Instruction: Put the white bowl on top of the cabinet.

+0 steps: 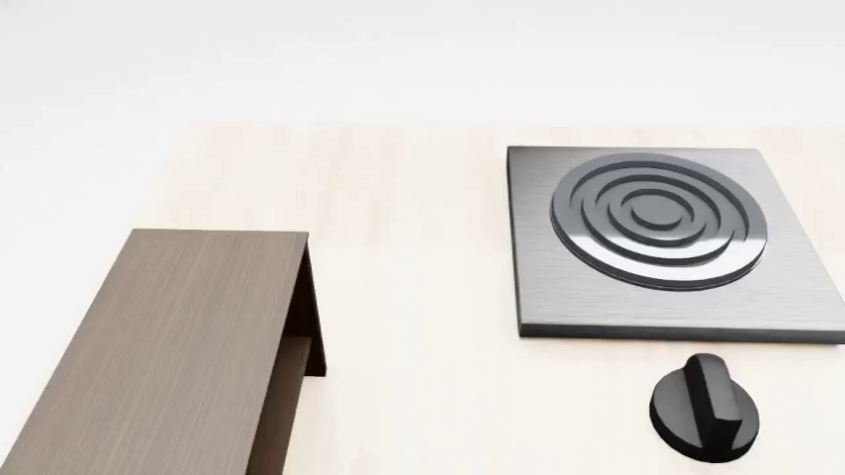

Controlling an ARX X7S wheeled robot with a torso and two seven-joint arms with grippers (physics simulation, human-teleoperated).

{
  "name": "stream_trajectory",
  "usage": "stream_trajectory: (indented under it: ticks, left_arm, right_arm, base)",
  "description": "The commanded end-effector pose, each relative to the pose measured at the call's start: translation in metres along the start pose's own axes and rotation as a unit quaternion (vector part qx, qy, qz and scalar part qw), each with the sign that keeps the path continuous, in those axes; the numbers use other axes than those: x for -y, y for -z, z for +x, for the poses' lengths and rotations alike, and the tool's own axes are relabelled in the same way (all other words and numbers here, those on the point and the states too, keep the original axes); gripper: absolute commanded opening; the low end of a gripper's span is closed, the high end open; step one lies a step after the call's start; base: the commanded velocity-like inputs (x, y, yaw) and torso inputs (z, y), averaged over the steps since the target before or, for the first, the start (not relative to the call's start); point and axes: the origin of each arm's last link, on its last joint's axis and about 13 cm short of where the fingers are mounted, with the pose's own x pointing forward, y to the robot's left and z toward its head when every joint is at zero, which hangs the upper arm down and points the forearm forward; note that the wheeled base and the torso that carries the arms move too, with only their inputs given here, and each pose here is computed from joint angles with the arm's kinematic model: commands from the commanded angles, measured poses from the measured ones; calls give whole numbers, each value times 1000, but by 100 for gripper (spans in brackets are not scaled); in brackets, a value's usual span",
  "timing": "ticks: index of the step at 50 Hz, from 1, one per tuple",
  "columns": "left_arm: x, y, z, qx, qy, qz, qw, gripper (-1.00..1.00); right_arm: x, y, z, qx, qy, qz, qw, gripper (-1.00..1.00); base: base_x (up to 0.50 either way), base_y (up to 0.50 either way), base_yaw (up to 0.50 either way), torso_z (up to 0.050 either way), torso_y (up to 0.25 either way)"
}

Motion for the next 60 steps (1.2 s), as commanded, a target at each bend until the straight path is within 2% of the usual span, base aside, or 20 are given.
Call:
stream_trajectory:
  ticks: [1, 34, 44, 48, 49, 60]
  left_arm:
    - [0, 0, 0, 0, 0, 1, 1000, 100]
    - [2, 4, 0, -3, 1, 9, 1000, 100]
    - [2, 3, 1, -2, 1, 10, 1000, 100]
    - [3, 4, 1, -2, 2, 12, 1000, 100]
    - [3, 4, 1, -2, 2, 12, 1000, 100]
    - [4, 5, 1, -4, 3, 13, 1000, 100]
  right_arm:
    - [1, 6, 16, -17, 16, 14, 1000, 100]
    - [19, 45, 69, -83, 77, 61, 992, 100]
    - [22, 56, 84, -104, 83, 62, 989, 100]
    - [18, 63, 89, -109, 73, 34, 991, 100]
    - [18, 63, 90, -110, 75, 34, 991, -100]
    - [9, 60, 87, -101, 58, 20, 993, -100]
  base:
    - [0, 0, 0, 0, 0]
    - [0, 0, 0, 0, 0]
    - [0, 0, 0, 0, 0]
    - [0, 0, 0, 0, 0]
    - [0, 0, 0, 0, 0]
    - [2, 0, 1, -1, 0]
